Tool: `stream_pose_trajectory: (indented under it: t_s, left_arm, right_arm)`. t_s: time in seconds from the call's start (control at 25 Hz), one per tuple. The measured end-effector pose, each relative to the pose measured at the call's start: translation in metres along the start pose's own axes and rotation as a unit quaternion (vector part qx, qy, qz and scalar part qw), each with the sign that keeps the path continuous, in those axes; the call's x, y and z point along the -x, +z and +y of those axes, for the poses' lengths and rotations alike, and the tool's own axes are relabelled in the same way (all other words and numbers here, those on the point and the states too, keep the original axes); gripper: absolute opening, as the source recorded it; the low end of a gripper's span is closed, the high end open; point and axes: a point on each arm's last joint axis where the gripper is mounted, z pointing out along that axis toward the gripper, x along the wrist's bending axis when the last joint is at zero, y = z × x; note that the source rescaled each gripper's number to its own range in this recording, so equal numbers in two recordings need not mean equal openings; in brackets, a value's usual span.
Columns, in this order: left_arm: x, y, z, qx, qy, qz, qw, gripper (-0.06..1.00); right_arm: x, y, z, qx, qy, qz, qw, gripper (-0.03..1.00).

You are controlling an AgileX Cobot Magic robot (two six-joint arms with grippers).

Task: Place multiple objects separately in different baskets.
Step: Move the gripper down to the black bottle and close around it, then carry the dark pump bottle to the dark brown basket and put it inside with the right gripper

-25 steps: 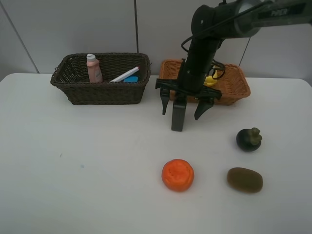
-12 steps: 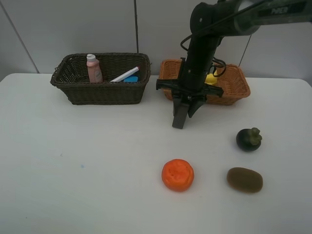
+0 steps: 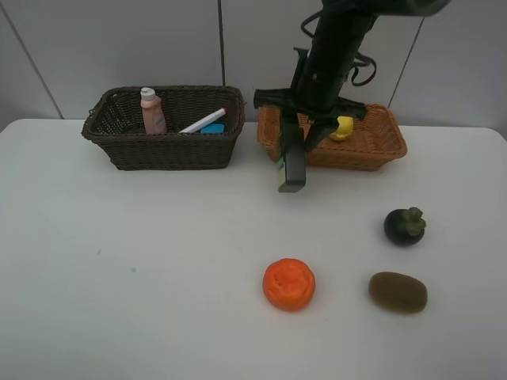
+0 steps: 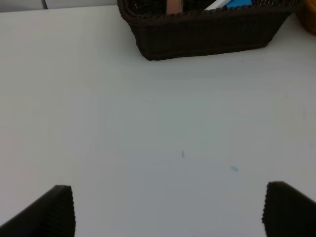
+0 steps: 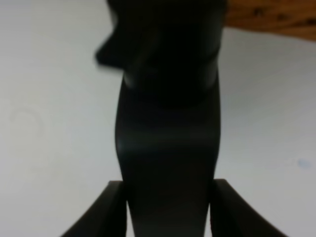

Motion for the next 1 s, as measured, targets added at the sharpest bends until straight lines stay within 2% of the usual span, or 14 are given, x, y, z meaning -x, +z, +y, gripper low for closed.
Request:
stream_pose_trajectory:
  t_s: [0.16, 0.32, 0.52, 0.64, 1.0]
  left_arm:
    - [0.000, 0.000, 0.000, 0.000, 0.000, 0.000, 1.000, 1.00]
    - [0.000, 0.000, 0.000, 0.000, 0.000, 0.000, 1.000, 1.00]
    - [0.000, 0.000, 0.000, 0.000, 0.000, 0.000, 1.000, 1.00]
    - [0.000, 0.000, 0.000, 0.000, 0.000, 0.000, 1.000, 1.00]
    - [0.000, 0.000, 0.000, 0.000, 0.000, 0.000, 1.000, 1.00]
  right_arm:
    - [-0.013, -0.054, 0.006, 0.077, -0.029, 0.027, 0.996, 0.00]
    - [-0.034, -0.070, 0.007, 0.108, -0.059, 0.039, 0.992, 0.00]
    - [-0.048, -0.064, 0.010, 0.115, -0.074, 0.044, 0.990, 0.00]
    - [-0.059, -0.055, 0.017, 0.150, -0.084, 0.059, 0.983, 0.00]
    - [-0.095, -0.016, 0.047, 0.293, -0.115, 0.127, 0.941, 0.00]
